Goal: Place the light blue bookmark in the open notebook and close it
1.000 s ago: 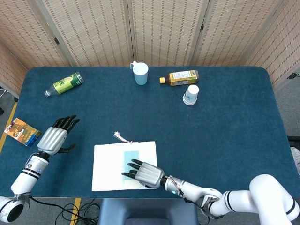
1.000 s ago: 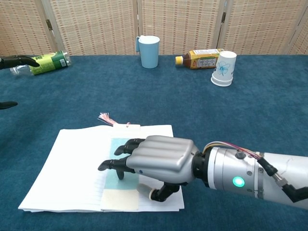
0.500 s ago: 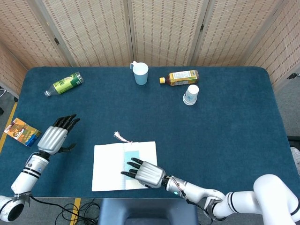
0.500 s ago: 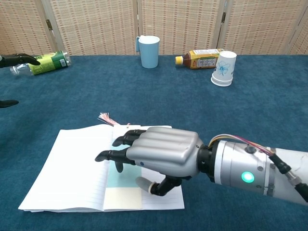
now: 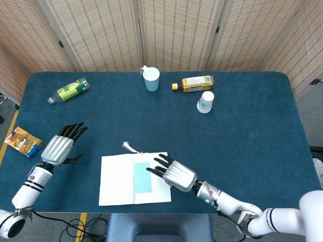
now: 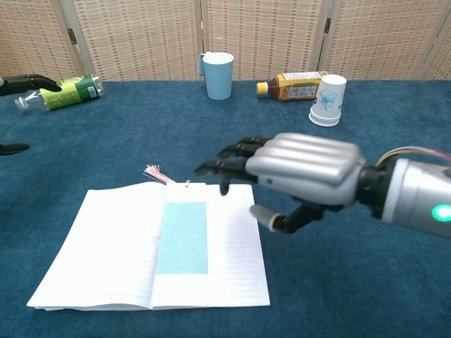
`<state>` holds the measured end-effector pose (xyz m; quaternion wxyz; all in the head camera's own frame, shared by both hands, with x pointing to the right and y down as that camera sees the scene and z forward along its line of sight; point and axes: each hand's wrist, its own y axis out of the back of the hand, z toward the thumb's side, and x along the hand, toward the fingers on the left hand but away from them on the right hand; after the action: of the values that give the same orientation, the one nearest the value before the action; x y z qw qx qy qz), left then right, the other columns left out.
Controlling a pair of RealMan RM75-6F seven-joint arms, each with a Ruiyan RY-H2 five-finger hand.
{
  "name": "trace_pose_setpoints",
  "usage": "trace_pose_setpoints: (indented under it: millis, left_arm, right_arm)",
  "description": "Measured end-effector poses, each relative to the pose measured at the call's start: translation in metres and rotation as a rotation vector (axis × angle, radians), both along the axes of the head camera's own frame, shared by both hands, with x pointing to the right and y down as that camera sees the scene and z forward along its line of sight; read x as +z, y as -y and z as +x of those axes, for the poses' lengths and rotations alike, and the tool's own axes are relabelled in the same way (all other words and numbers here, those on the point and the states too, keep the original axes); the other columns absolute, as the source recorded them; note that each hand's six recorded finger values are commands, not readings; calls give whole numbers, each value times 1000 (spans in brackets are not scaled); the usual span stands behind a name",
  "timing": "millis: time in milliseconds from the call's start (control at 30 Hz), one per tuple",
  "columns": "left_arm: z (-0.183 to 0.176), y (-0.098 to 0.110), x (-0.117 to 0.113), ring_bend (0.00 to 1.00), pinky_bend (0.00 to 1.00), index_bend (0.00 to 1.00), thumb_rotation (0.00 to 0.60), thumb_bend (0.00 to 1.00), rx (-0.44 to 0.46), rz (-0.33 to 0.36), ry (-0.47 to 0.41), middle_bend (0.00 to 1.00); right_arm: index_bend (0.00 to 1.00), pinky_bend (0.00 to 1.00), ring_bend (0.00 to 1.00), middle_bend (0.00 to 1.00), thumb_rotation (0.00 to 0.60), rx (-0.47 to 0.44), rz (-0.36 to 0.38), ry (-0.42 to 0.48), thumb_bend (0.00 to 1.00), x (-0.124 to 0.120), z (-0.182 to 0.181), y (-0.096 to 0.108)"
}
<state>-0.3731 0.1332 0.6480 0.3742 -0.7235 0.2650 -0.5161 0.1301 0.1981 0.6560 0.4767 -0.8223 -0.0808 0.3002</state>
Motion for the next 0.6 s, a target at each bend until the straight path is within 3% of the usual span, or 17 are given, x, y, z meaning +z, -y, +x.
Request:
trace_pose_setpoints:
  millis: [300,467,600]
  left_arm:
    - [5,-9,-1,15,113,134,600,340,91,66,-46,38]
    - [14,-20,5,15,113,134,600,340,175,78,-60,39]
    - [26,-33,14,14,113,129,600,333,265,74,-63,39]
  right_arm:
    - [22,82,55,254,600,221,141,-130,459,-48,105,31]
    - [14,82,55,228,600,362,203,-190,344,-78,158,32]
    - [6,82,55,211,600,469,227,-220,309,-94,191,25]
